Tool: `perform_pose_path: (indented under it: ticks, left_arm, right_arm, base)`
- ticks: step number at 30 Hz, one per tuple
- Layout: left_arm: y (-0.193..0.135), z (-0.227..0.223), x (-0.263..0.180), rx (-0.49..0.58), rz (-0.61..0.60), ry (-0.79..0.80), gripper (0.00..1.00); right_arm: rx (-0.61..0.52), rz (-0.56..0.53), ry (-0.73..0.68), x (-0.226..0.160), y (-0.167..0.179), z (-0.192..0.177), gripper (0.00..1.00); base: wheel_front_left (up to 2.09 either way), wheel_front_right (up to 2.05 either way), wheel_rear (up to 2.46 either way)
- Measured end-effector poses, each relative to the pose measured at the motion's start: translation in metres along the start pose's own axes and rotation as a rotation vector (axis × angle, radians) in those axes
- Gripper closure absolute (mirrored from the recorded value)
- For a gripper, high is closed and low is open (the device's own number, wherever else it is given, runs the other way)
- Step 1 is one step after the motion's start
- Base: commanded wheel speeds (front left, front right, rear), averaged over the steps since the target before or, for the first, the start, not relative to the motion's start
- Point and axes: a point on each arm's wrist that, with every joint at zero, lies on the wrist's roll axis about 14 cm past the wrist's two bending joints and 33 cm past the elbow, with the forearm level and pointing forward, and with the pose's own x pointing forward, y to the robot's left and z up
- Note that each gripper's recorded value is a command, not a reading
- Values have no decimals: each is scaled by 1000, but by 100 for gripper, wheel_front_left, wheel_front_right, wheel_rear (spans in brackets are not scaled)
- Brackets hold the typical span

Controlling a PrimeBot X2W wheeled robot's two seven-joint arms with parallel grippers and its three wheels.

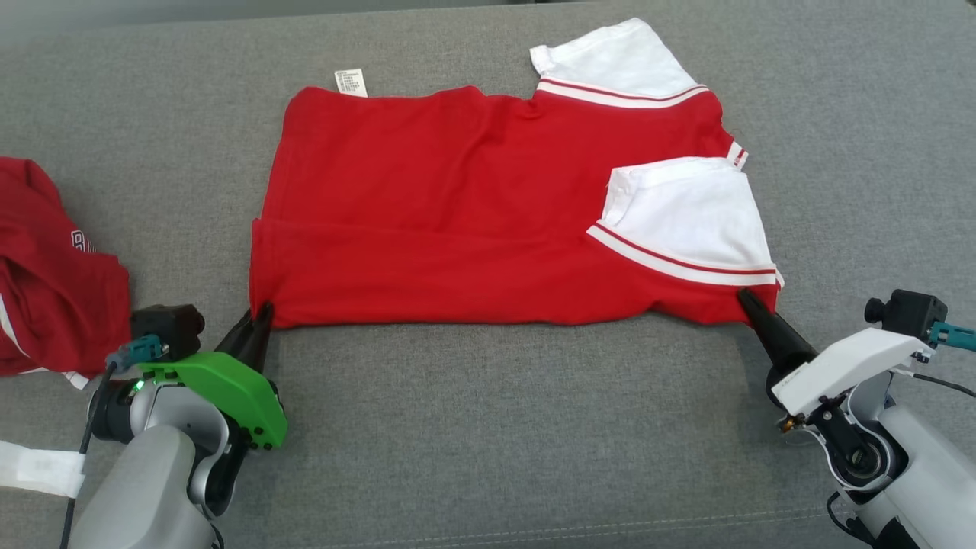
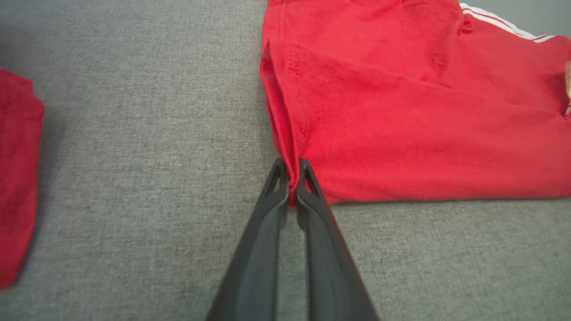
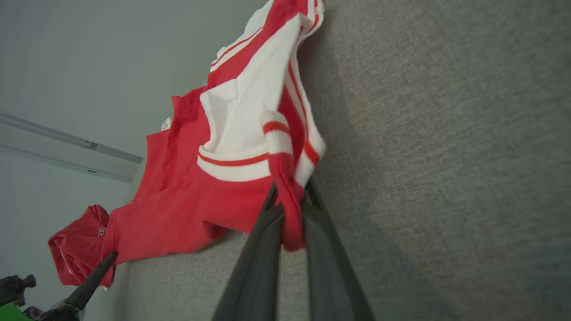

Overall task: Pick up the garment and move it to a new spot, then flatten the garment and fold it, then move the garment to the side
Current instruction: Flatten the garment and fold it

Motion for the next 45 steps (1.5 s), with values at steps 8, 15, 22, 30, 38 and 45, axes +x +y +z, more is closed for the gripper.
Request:
perform_pose_path:
  ticks: [8, 15, 22, 30, 38, 45]
  left_arm:
    - [3, -8, -20, 10, 11, 3, 100]
    - [0, -17, -39, 7, 10, 9, 100]
    - [12, -31, -62, -18, 62, 19, 100]
    - [8, -46, -78, -46, 68, 35, 100]
    - [-2, -62, -95, -59, 66, 66, 100]
    - [-4, -58, -102, -63, 77, 55, 100]
  right_arm:
    - [78, 9, -4, -18, 2, 5, 100]
    - [80, -2, 70, -39, -6, -7, 100]
    - [79, 24, 123, -53, -2, -12, 100]
    - [67, 7, 144, -68, -11, -15, 100]
    - [56, -19, 158, -80, -21, -16, 100]
    - [39, -27, 179, -84, -24, -19, 98]
  base:
    - [0, 0, 0]
    - [0, 0, 0]
    - [0, 0, 0]
    - [0, 0, 0]
    - [0, 0, 0]
    - [0, 0, 0]
